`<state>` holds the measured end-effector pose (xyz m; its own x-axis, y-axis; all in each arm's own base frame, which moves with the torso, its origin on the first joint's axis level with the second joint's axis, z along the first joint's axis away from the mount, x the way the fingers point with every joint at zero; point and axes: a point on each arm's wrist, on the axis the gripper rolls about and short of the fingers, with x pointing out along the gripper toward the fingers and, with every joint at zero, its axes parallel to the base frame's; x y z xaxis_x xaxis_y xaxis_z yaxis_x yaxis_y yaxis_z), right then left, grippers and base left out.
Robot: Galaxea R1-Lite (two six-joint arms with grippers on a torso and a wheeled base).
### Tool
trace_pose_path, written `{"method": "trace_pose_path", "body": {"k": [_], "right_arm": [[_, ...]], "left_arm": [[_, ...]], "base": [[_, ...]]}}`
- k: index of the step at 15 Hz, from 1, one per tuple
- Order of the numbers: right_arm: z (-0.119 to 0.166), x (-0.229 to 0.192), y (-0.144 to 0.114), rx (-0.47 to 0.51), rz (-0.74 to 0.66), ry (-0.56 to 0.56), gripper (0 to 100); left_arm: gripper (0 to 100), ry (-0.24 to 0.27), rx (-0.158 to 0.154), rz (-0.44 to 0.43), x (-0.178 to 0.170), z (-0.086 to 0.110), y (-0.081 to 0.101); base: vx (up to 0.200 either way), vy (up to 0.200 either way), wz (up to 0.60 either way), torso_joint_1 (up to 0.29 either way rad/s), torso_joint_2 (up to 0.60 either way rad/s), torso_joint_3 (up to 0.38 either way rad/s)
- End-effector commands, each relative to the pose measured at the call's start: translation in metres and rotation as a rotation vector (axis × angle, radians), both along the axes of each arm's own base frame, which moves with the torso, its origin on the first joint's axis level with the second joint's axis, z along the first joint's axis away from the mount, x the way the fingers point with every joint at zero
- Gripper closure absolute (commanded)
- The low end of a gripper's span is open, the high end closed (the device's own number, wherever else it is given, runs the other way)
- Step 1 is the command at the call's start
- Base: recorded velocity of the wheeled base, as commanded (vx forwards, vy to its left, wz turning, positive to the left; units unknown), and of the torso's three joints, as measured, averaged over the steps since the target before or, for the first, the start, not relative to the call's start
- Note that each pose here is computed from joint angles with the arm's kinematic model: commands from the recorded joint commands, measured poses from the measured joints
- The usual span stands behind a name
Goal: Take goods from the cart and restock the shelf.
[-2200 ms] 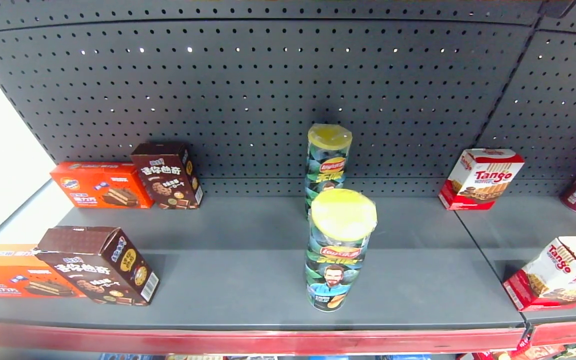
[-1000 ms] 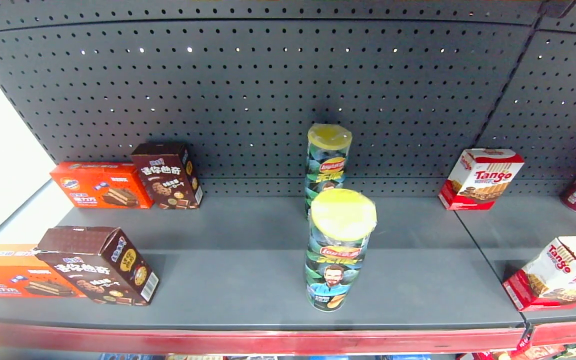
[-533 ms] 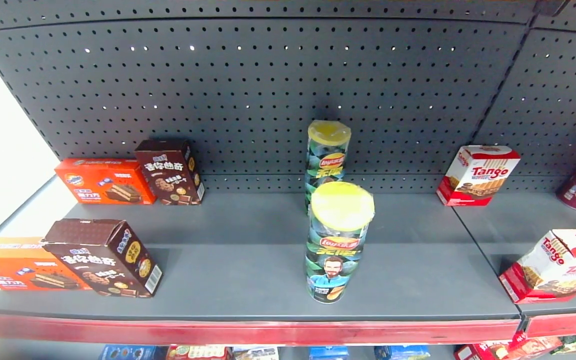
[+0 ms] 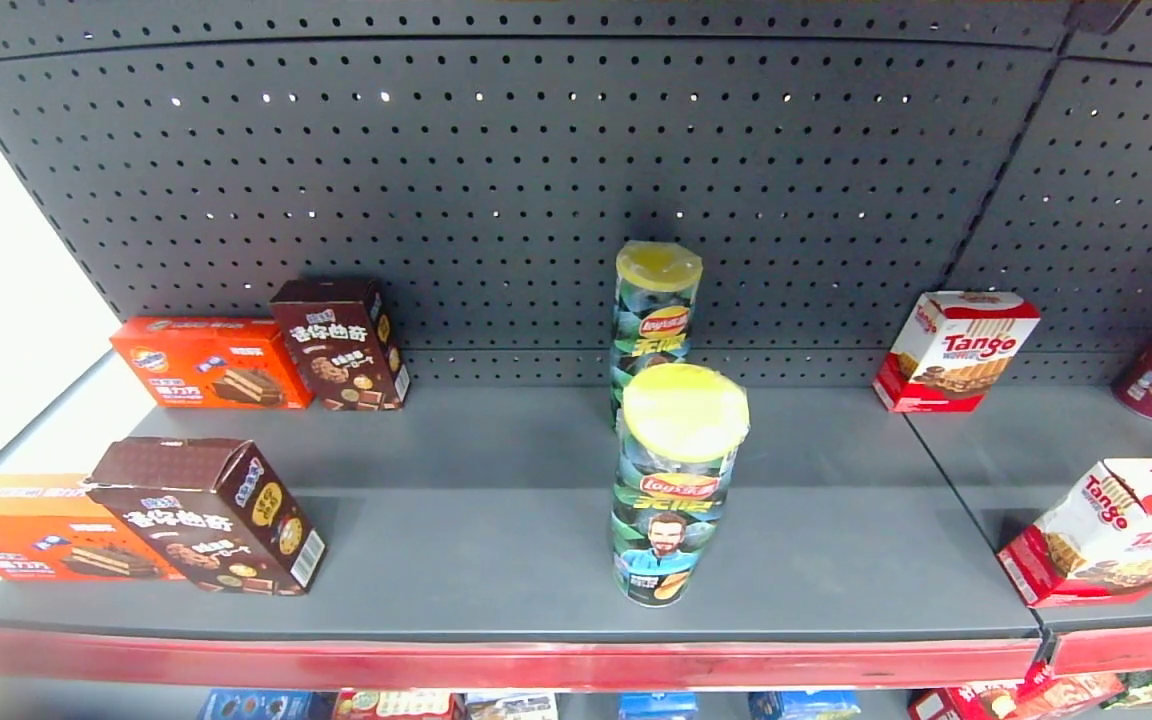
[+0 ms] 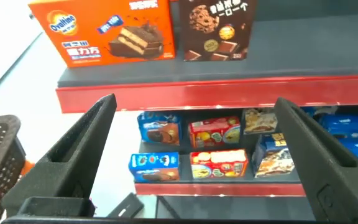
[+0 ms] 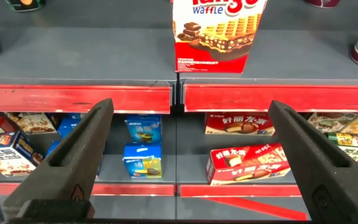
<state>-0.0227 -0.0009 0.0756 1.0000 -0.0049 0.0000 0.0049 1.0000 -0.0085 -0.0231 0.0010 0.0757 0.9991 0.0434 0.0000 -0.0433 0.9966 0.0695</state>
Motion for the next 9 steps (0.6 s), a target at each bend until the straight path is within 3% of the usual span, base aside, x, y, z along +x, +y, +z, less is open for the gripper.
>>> {"method": "trace_pose_path", "body": {"k": [1, 6, 7, 8, 9], "right_arm": [[0.0001, 0.0001, 0.0, 0.001, 0.0, 0.002, 0], [0.0001, 0.0001, 0.0, -0.001, 0.0, 0.002, 0], [0.0001, 0.0001, 0.0, 0.001, 0.0, 0.002, 0], [0.0001, 0.0001, 0.0, 0.001, 0.0, 0.002, 0], [0.0001, 0.0001, 0.0, -0.001, 0.0, 0.002, 0]], "left_arm": [[0, 0.005, -0.001, -0.023, 0.0003, -0.0007, -0.0005], [0, 0.003, -0.001, -0.039, 0.0003, -0.0006, -0.0008], [0, 0.004, -0.005, -0.037, 0.0003, -0.0007, -0.0007], [0, 0.004, -0.011, -0.034, 0.0003, -0.0007, -0.0007], [0, 0.002, -0.05, -0.033, 0.0003, -0.0006, -0.0007]], "base": [[0.0, 0.0, 0.0, 0.0, 0.0, 0.0], [0.0, 0.0, 0.0, 0.0, 0.0, 0.0], [0.0, -0.2, 0.0, 0.007, 0.0, 0.002], [0.0, 0.0, 0.0, 0.0, 0.0, 0.0], [0.0, 0.0, 0.0, 0.0, 0.0, 0.0]]}}
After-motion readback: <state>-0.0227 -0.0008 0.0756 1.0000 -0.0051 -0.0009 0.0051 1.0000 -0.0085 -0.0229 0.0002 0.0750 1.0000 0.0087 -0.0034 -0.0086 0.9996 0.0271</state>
